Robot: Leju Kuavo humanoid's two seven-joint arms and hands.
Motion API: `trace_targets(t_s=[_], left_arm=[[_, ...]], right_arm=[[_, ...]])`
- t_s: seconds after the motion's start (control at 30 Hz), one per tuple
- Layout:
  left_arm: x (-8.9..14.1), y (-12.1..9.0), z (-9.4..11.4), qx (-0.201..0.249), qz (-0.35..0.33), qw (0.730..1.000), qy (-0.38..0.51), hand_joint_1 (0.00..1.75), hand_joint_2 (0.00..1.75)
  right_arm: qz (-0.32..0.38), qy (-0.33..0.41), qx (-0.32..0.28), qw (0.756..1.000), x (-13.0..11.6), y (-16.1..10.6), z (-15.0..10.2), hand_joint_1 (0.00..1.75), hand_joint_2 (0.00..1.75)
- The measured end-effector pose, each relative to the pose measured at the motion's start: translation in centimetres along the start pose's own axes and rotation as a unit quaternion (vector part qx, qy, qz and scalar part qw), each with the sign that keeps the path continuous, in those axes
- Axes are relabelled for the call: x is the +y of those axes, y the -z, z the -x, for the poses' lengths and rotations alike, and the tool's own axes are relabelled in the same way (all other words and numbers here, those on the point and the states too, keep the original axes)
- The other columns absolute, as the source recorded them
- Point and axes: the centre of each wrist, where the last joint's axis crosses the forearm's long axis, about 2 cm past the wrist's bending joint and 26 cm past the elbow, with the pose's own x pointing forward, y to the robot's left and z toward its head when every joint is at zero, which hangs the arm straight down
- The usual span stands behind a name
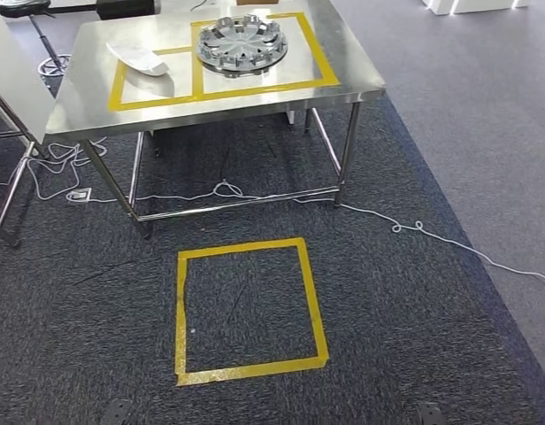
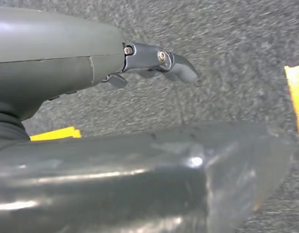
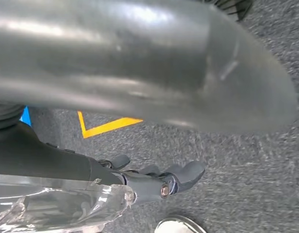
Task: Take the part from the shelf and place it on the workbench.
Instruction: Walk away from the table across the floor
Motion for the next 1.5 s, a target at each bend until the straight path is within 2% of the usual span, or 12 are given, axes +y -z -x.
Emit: trace_targets(t_s=[1.5], left_arm=[[0.1,0.0,0.1,0.003,0.004,1.0,0.004,0.0,0.0]], right_arm=[[-0.021,0.016,0.0,1.0,0.1,0.1,0.7,0.0,0.0]])
